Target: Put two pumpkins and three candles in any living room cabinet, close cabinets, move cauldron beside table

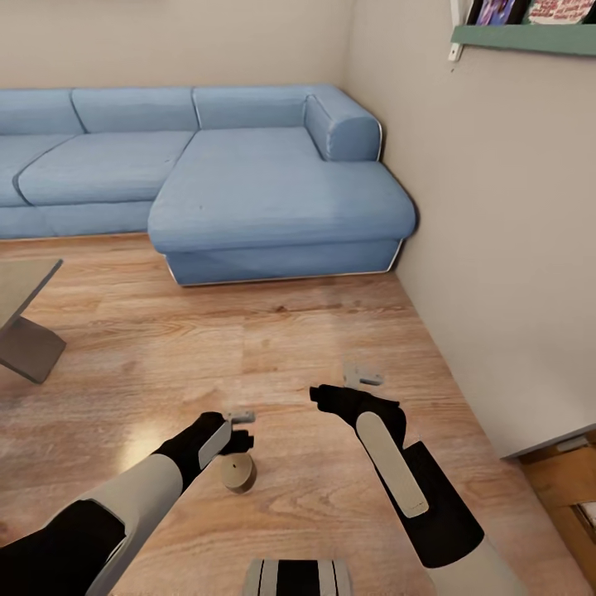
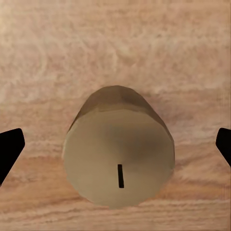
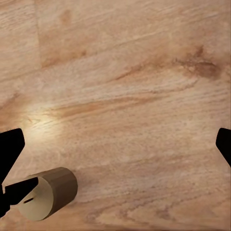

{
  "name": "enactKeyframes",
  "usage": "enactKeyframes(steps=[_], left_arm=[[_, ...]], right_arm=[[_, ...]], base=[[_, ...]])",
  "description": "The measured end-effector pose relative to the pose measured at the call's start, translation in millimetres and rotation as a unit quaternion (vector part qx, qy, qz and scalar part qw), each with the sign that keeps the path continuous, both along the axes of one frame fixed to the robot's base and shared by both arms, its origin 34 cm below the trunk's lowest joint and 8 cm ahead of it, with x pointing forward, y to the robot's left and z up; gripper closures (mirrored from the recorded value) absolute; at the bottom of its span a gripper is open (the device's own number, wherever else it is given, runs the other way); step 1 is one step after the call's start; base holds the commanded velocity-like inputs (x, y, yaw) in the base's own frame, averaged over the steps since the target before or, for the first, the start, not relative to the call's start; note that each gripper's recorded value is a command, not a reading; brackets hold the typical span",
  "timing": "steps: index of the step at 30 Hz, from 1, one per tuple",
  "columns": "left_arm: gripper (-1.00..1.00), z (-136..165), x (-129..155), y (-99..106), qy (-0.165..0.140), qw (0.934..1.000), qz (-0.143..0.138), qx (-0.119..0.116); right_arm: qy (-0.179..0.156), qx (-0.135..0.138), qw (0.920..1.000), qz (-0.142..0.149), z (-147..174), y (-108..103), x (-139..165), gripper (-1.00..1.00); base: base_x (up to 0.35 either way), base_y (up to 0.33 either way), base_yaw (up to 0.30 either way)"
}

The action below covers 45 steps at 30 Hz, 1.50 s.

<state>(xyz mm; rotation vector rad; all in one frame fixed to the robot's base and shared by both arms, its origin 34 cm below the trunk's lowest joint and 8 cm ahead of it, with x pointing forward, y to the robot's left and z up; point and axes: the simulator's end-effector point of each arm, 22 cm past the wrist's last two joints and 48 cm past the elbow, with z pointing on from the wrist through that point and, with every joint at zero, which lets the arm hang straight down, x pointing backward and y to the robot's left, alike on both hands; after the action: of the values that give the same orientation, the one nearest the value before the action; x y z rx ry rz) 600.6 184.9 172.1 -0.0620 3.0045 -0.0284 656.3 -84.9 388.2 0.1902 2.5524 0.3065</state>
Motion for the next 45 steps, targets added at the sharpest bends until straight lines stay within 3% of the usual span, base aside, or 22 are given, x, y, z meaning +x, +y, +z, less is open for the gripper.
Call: enactKeyframes(steps=[23, 45], left_arm=[[-1.00, -48.9, -24.5, -0.6, 0.028, 0.9996, 0.003, 0.000], [-1.00, -55.5, -30.8, -1.1, 0.036, 0.9993, -0.003, 0.003]], right_arm=[[0.049, -0.001, 0.9988, -0.001, -57.3, -1.0, -13.4, -1.00], [0.056, -0.001, 0.9984, -0.001, -65.2, -1.5, -15.6, -1.00]], base=[[0.000, 0.000, 0.000], [0.000, 0.000, 0.000]])
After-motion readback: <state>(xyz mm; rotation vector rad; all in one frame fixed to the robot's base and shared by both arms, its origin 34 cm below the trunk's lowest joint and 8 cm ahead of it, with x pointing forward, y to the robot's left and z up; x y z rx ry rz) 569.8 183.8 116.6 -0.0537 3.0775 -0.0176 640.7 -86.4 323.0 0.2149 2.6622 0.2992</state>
